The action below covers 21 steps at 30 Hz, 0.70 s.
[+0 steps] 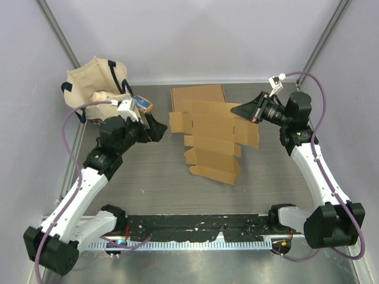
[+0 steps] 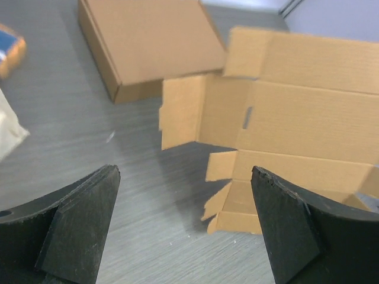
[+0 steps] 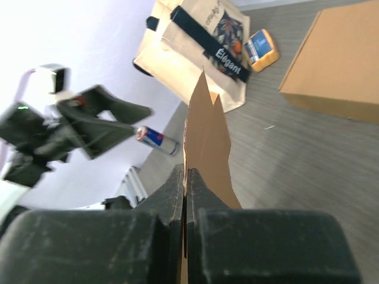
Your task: Fold the paper box
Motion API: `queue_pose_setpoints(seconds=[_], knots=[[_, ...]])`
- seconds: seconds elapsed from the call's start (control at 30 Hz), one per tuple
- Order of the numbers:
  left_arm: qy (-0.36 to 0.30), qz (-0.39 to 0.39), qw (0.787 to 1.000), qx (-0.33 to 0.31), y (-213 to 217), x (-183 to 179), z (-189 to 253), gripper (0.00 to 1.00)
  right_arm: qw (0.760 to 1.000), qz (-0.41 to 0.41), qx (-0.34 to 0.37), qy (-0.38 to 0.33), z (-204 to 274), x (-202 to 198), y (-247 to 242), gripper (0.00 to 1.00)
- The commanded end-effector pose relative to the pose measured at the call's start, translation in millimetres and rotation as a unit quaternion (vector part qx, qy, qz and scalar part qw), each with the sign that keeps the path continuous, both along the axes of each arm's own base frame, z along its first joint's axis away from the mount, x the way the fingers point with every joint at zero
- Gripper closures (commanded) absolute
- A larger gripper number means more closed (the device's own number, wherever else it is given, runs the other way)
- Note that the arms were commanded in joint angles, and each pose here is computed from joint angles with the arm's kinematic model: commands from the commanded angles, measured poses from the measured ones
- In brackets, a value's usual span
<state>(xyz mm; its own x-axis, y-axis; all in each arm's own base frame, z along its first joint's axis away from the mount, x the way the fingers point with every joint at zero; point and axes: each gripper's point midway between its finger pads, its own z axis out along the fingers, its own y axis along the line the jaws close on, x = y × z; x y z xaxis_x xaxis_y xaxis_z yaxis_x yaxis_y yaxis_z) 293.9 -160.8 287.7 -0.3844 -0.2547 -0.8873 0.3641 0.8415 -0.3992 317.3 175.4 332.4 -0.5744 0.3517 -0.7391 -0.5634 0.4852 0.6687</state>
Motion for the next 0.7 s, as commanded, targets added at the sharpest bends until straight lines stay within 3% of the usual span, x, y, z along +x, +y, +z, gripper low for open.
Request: queue_pose_setpoints(seconds=[0.0,0.03,0.27,0.37,0.4,0.43,0.47,0.5,0.57,0.6,0.67], knots=[[0.014,-0.008,0.995,-0.102,-14,19,-14,0.03,0.992,0.068,0.102,-0.016,36,-30,4,0.99],[-0.012,-0.030,0.992,-0.119,-21,21,-3,0.03,0.992,0.069,0.109,-0.009,36,-31,4,0.98],[0.010,-0.062,0.990,-0.126,-40,47,-23,0.05,0.991,0.076,0.113,-0.001,30,-39,3,0.99],[-0.008,-0.127,0.979,-0.158,-57,35,-11,0.38,0.992,0.075,0.105,-0.003,25,-40,2,0.99],[-0.003,-0.139,0.976,-0.165,-60,34,-11,0.57,0.992,0.075,0.099,-0.011,25,-40,1,0.98],[0.000,-0.150,0.975,-0.164,-63,32,-11,0.67,0.993,0.072,0.088,-0.020,23,-39,1,0.97],[0.006,-0.166,0.973,-0.161,-66,27,-13,0.74,0.997,0.048,0.034,-0.042,10,-29,-5,0.89],[0.007,-0.171,0.974,-0.149,-66,24,-16,0.86,0.999,0.022,-0.007,-0.044,0,-21,-12,0.63],[0.005,-0.175,0.975,-0.133,-64,20,-18,0.95,0.993,-0.036,-0.103,-0.035,-20,-9,-27,0.43],[0.014,-0.181,0.975,-0.125,-64,15,-22,1.00,0.986,-0.043,-0.148,-0.064,-24,-3,-31,0.29],[0.006,-0.206,0.973,-0.106,-66,10,-20,1.00,0.979,-0.036,-0.180,-0.084,-20,-3,-24,0.24]])
